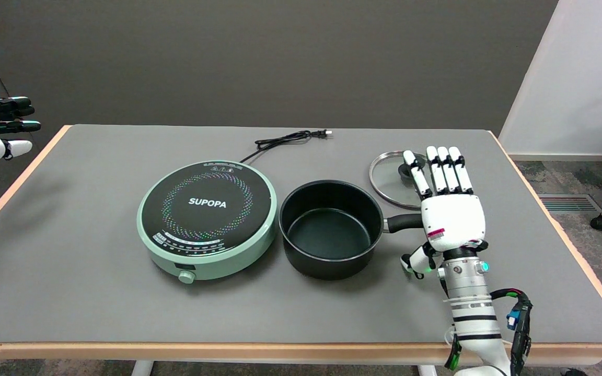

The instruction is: Pick up the soup pot.

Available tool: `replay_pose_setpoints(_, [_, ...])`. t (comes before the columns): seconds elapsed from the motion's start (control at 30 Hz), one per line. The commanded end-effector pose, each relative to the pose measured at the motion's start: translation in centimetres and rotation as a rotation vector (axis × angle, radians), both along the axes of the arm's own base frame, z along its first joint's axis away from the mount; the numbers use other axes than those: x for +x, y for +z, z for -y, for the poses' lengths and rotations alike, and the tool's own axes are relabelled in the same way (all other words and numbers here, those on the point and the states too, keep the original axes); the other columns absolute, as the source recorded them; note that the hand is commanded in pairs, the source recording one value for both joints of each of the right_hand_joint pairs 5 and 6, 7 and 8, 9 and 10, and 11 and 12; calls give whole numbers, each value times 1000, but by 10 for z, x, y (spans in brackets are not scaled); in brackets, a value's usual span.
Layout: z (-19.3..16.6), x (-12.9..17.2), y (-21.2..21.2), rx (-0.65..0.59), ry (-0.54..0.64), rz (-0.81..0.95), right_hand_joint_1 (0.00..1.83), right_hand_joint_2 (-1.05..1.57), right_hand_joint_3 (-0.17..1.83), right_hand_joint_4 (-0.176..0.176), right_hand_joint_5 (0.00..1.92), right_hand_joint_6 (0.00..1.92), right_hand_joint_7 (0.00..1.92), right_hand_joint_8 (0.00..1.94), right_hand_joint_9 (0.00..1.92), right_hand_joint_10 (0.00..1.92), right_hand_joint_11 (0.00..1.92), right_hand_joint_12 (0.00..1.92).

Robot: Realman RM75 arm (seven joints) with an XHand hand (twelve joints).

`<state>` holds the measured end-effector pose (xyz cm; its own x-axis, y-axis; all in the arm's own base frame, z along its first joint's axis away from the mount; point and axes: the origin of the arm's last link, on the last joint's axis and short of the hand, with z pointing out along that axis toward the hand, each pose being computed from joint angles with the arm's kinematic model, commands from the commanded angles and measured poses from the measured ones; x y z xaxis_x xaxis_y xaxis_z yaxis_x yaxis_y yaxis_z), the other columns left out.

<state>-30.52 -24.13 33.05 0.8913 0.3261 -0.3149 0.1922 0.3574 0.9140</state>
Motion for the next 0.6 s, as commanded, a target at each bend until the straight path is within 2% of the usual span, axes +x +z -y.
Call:
replay_pose_setpoints(0.03, [14,1,18,-58,3,36,1138,-369,976,176,45,45,45,45,45,45,45,45])
replay_pose_setpoints(0.6, [32,6,22,-62,14,33,1128,-365,1080,176,50,50,50,50,50,50,50,50])
